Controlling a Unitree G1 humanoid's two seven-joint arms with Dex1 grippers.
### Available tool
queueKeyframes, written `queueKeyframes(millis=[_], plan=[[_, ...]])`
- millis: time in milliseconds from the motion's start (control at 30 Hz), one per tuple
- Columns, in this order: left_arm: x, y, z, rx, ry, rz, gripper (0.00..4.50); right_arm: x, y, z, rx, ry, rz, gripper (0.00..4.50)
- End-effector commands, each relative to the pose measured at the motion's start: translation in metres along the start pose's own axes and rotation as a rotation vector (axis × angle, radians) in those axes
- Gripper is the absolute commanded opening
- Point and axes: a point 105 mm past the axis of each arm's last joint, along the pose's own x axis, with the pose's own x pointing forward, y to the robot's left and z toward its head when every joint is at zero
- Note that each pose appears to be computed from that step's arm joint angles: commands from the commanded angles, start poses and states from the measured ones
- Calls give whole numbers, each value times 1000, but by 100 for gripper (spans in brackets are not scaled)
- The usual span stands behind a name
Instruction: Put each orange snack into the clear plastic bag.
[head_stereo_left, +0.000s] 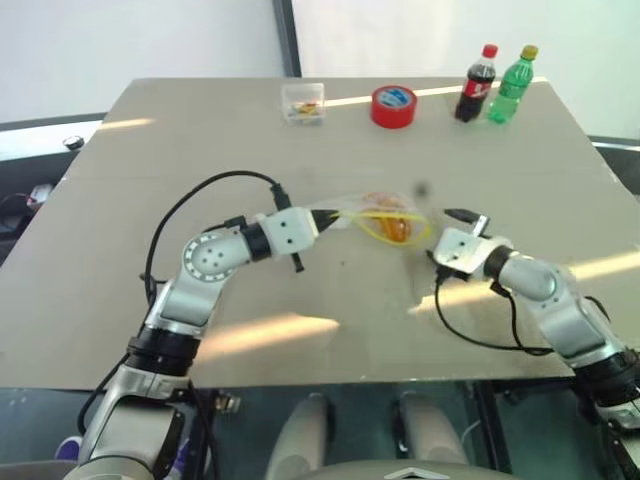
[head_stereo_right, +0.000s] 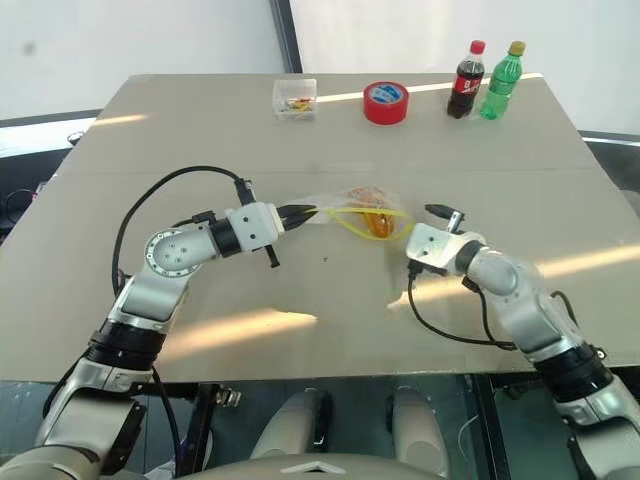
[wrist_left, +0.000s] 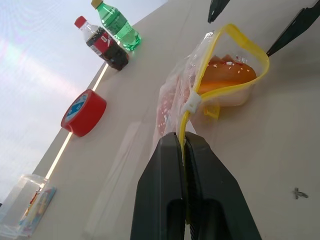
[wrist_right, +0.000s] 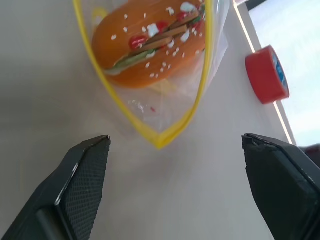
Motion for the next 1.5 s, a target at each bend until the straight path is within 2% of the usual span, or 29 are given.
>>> queueKeyframes(millis=[33, 133, 233, 333, 367, 500, 667, 867, 933, 1067, 1233, 1300, 1400, 1500], plan=[[-4, 10, 11, 22, -31, 39, 0, 6, -8, 13, -25, -57, -34, 431], [-4, 10, 10, 21, -29, 43, 0, 10, -7, 16, -12, -72, -41, 352], [-5, 10, 10, 17, -27, 47, 0, 13, -6, 15, -16, -76, -45, 196], [-6, 11, 10, 9, -27, 54, 0, 13, -13, 16, -18, -84, -75, 68], [-6, 12, 10, 5, -27, 58, 0, 12, -15, 16, -27, -85, -81, 9], [-6, 17, 9, -2, -28, 73, 0, 3, -33, 17, -48, -82, -123, 4], [-9, 49, 12, -53, -64, 165, 0, -20, -79, 18, -145, -42, -219, 4], [-12, 78, 13, -141, -106, 236, 0, -40, -109, 40, -183, -36, -219, 4], [-5, 83, 11, -138, -97, 236, 0, -39, -114, 36, -186, -9, -229, 4], [15, 96, 2, -74, -43, 272, 0, -33, -128, 10, -215, 91, -285, 4], [18, 112, 20, 9, -119, 313, 0, -45, -154, 12, -258, 102, -381, 4], [14, 98, 17, 51, -109, 263, 0, -50, -137, 10, -244, 106, -324, 4], [10, 60, 3, 88, -73, 147, 0, -49, -98, 1, -189, 122, -231, 4], [8, 22, -5, 100, -52, 57, 0, -46, -45, -9, -143, 136, -83, 4]])
